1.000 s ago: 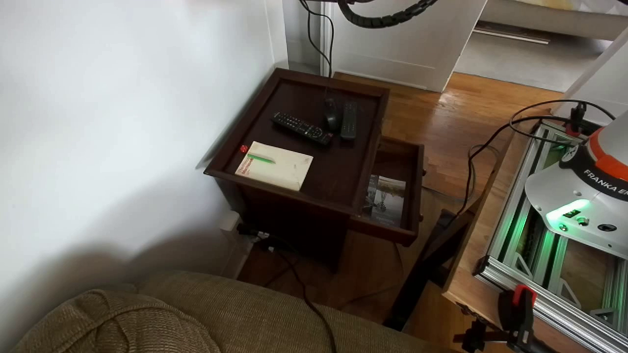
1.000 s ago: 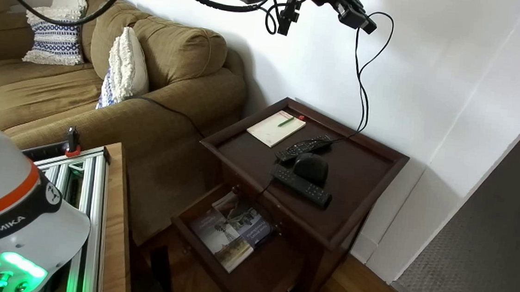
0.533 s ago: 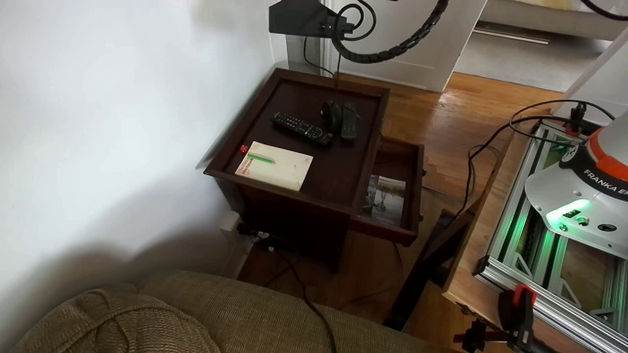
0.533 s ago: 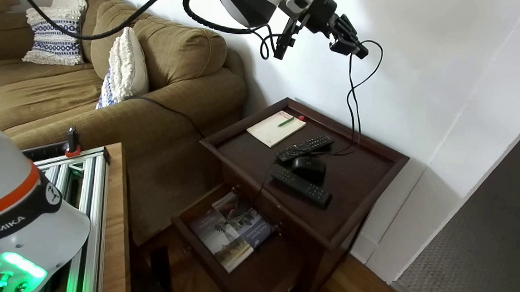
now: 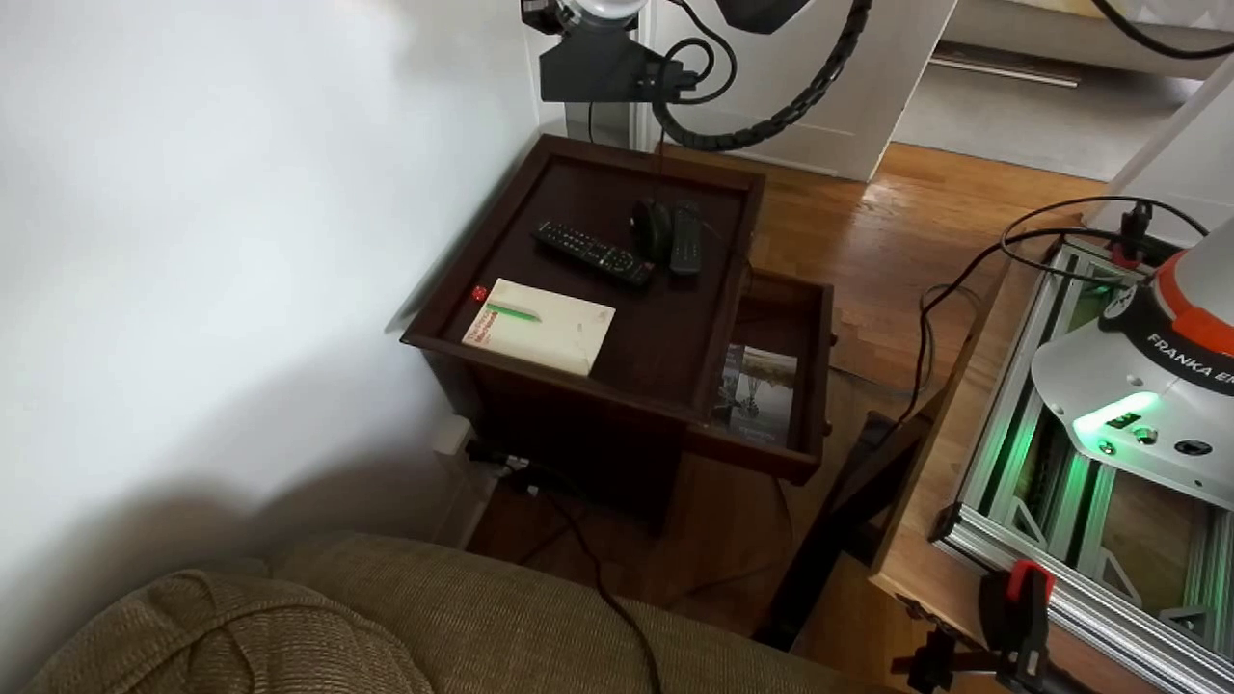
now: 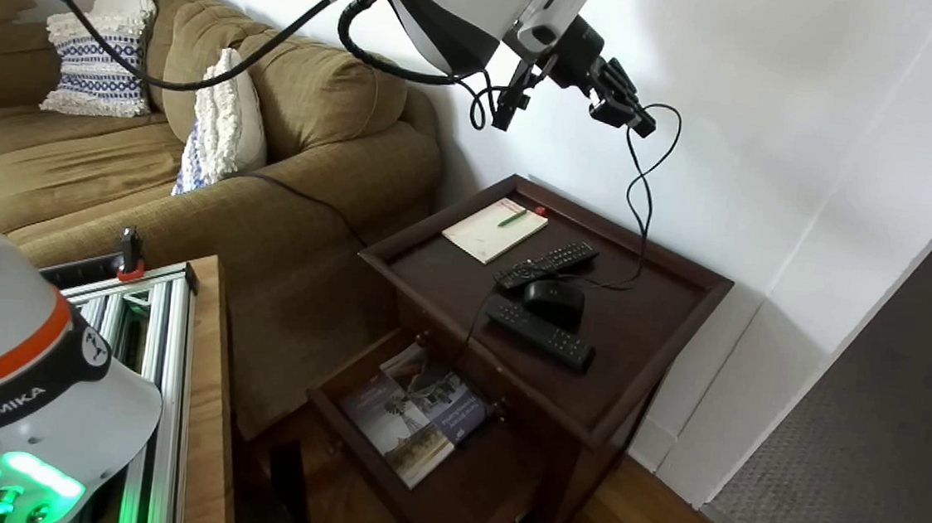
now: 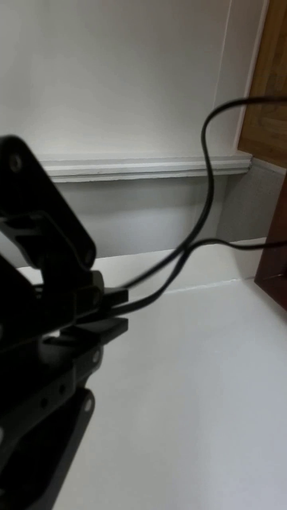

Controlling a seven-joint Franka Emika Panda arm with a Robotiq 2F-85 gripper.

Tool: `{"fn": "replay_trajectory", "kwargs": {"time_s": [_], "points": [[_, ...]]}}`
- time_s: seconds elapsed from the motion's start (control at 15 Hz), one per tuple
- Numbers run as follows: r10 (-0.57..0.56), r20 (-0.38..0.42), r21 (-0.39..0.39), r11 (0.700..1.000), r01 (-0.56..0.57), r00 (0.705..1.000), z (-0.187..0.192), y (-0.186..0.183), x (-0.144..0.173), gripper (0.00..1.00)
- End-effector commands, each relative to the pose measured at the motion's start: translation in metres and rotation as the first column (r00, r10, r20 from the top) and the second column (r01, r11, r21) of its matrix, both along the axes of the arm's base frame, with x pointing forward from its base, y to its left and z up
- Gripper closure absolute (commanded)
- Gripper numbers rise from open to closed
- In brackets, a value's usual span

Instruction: Remove the alarm from the drawer and put it on the cabinet

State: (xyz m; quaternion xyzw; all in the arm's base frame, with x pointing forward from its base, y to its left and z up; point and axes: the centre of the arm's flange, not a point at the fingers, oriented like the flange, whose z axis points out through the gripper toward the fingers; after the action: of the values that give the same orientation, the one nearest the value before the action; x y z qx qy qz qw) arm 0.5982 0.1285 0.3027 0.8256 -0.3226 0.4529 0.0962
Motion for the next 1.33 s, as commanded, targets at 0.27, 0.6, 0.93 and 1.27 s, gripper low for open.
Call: {"fn": "replay_trajectory", "kwargs": {"time_s": [0.27, 0.6, 0.93, 1.27], "points": [[0.057, -0.307, -0.072, 0.994, -0.083, 0.950, 0.008, 0.000, -0.029, 0.24], [0.001, -0.544, -0.169, 0.979, -0.111, 0.839, 0.038, -0.027, -0.082, 0.00], [0.195, -0.679, -0.060, 0.946, -0.319, 0.707, 0.044, -0.051, -0.127, 0.00], [0.410, -0.722, 0.104, 0.860, -0.499, 0.557, 0.038, -0.070, -0.149, 0.00]]}}
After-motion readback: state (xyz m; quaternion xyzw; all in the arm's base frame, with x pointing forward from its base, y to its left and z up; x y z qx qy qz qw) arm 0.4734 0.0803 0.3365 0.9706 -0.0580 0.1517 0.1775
